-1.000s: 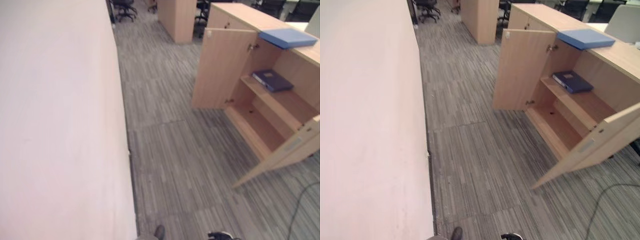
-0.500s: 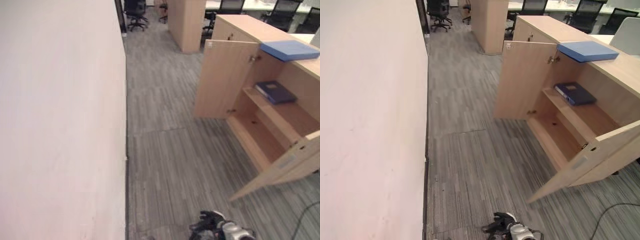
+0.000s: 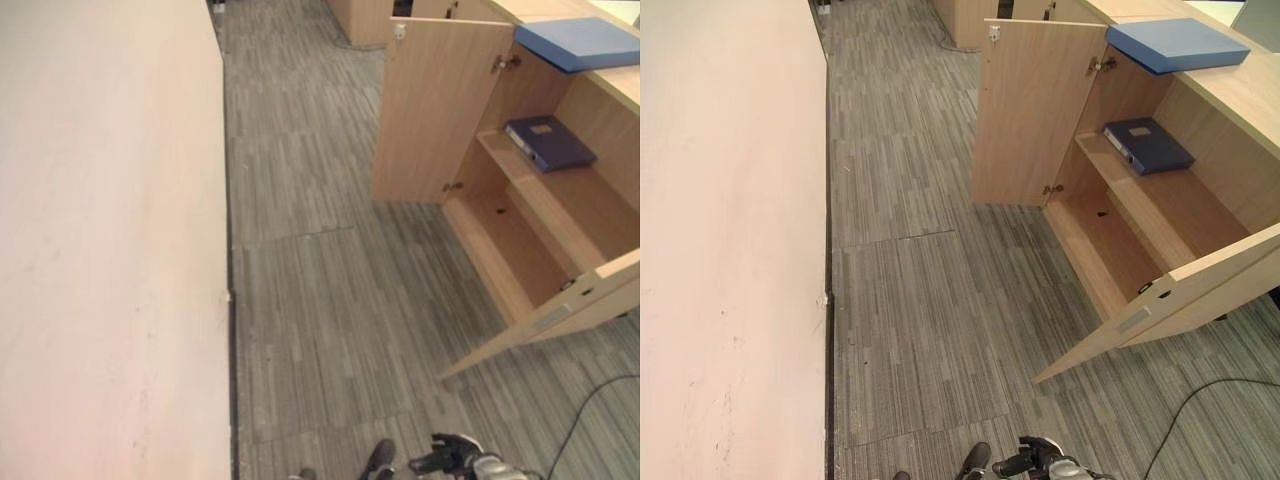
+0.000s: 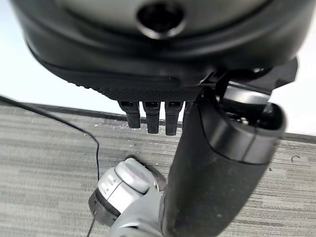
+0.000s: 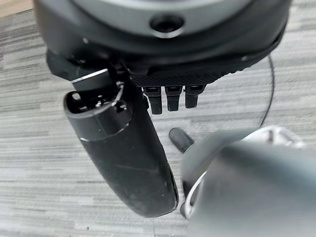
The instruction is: Put the empty folder in the office cabinet
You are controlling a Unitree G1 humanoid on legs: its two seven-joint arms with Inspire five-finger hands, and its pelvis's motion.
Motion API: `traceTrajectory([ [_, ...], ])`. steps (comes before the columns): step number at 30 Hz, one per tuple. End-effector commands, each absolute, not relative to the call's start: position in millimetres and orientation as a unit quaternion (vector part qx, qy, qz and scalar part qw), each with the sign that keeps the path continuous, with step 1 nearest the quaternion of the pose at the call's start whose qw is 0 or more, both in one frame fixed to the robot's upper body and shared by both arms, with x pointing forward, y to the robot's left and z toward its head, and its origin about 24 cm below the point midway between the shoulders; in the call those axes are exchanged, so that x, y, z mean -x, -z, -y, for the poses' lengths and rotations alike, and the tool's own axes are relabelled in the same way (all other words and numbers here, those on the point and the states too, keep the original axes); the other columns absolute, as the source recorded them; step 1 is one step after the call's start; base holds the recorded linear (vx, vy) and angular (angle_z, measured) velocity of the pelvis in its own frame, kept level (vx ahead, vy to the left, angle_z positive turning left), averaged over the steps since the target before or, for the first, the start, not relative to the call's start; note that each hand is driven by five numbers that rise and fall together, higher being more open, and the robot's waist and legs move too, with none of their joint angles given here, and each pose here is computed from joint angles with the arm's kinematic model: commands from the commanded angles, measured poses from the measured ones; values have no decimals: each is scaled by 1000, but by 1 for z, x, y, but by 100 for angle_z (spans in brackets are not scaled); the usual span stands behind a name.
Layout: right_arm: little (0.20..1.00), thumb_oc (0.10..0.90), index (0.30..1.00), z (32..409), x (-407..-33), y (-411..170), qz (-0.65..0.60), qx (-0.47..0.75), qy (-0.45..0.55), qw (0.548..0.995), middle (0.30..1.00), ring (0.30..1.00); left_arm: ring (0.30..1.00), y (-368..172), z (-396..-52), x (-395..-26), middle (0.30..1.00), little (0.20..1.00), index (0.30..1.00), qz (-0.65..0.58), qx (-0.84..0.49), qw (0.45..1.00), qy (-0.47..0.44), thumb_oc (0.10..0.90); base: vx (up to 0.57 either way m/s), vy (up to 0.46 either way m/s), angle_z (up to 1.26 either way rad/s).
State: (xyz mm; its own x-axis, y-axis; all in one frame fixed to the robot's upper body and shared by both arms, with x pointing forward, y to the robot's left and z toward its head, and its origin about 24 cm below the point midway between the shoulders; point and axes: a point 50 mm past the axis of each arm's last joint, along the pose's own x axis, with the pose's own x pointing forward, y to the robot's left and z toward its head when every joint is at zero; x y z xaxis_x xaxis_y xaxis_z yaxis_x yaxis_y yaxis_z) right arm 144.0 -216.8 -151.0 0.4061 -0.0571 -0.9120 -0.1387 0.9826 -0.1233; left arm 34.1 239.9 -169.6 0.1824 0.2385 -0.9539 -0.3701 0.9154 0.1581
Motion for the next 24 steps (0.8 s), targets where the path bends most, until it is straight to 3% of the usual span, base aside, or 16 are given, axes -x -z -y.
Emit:
traceTrajectory([
  [1,900,800,900,210,-149,150,-531,82,-31,843,900,900,900,167,-252,-29,900,900,900,-610,35,762,-215,800,134,-62,18],
  [11,900,800,900,217,-141,151,-543,81,-22,836,900,900,900,170,-245,-15,900,900,900,-627,43,750,-208,800,113,-39,8],
  [24,900,800,900,239,-78,165,-625,68,35,776,900,900,900,170,-245,17,900,900,900,-659,52,712,-238,800,273,134,-26],
])
